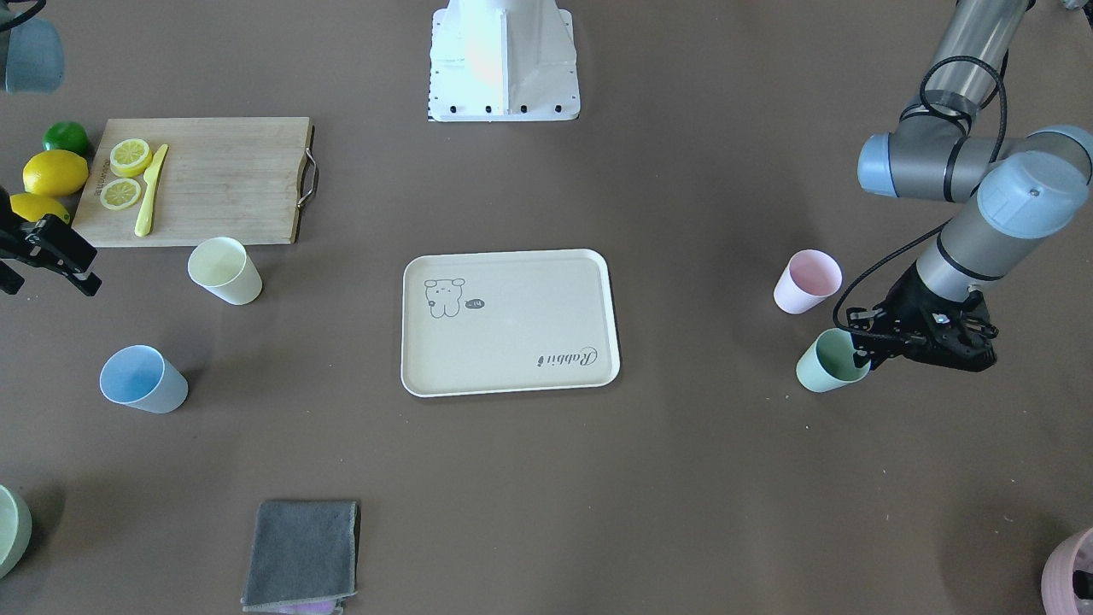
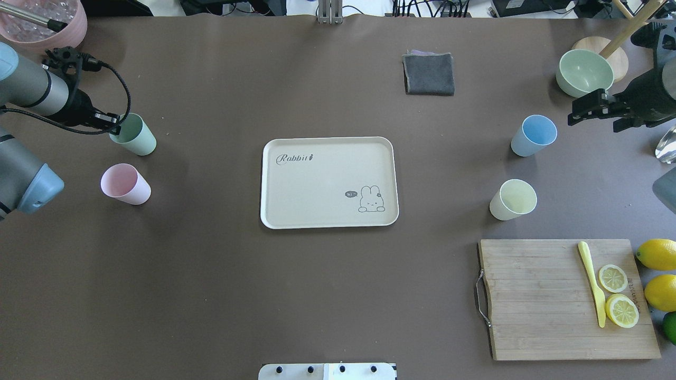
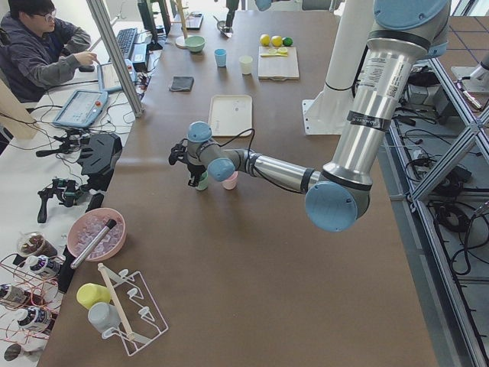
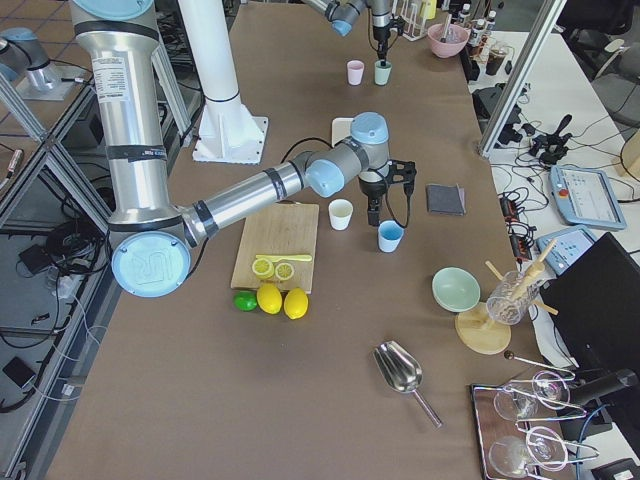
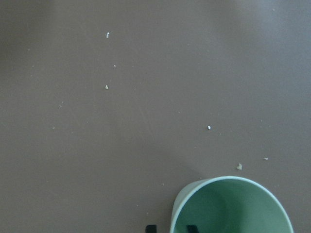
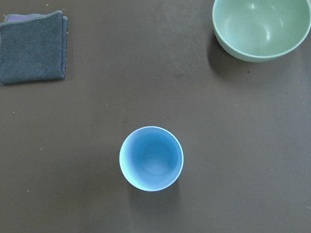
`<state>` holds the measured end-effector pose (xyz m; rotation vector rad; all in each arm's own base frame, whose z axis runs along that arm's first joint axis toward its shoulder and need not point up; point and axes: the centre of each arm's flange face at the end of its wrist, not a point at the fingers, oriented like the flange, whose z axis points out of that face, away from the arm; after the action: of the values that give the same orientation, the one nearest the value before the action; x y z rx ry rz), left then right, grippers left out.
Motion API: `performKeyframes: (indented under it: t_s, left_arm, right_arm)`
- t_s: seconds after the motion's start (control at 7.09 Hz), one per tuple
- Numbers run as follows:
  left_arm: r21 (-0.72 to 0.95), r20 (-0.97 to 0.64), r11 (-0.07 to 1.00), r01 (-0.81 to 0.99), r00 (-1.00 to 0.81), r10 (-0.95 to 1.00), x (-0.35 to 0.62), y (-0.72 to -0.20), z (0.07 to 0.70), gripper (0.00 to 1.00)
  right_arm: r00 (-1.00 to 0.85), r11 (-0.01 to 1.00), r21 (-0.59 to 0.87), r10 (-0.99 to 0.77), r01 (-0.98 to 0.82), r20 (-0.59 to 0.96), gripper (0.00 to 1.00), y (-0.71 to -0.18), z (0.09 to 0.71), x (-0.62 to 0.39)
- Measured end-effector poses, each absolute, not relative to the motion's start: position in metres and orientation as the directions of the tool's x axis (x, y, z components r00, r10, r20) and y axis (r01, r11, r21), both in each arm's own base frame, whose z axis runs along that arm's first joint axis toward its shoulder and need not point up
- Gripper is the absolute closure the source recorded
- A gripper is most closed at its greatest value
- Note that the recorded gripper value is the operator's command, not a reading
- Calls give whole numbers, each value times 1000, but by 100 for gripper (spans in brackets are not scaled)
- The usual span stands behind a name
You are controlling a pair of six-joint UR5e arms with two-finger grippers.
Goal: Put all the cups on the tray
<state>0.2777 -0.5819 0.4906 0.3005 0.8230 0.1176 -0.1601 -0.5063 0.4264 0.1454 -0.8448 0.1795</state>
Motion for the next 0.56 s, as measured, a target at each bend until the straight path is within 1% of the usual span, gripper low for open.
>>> performKeyframes:
  t_s: [0.14,0.28,0.42,0.56]
  left_arm:
    - [323,-707,946,20,670,227,276,-583,479,100]
    - [344,-716,938,38,656,236,271,-584,459,100]
    - [346,-735,935,75,642,220,266,-588,428,100]
    - [310,-763,942,129,624,166,266,-591,389,100]
  right_arm:
    - [658,977,65,88,-205,748,29,-506,432,-160]
    - [665,979,74,74,-191,743,31,-507,437,-160]
    - [672,981,75,67,-180,737,24,-508,443,-161]
    - [679,983,67,70,-173,731,17,-512,452,-163]
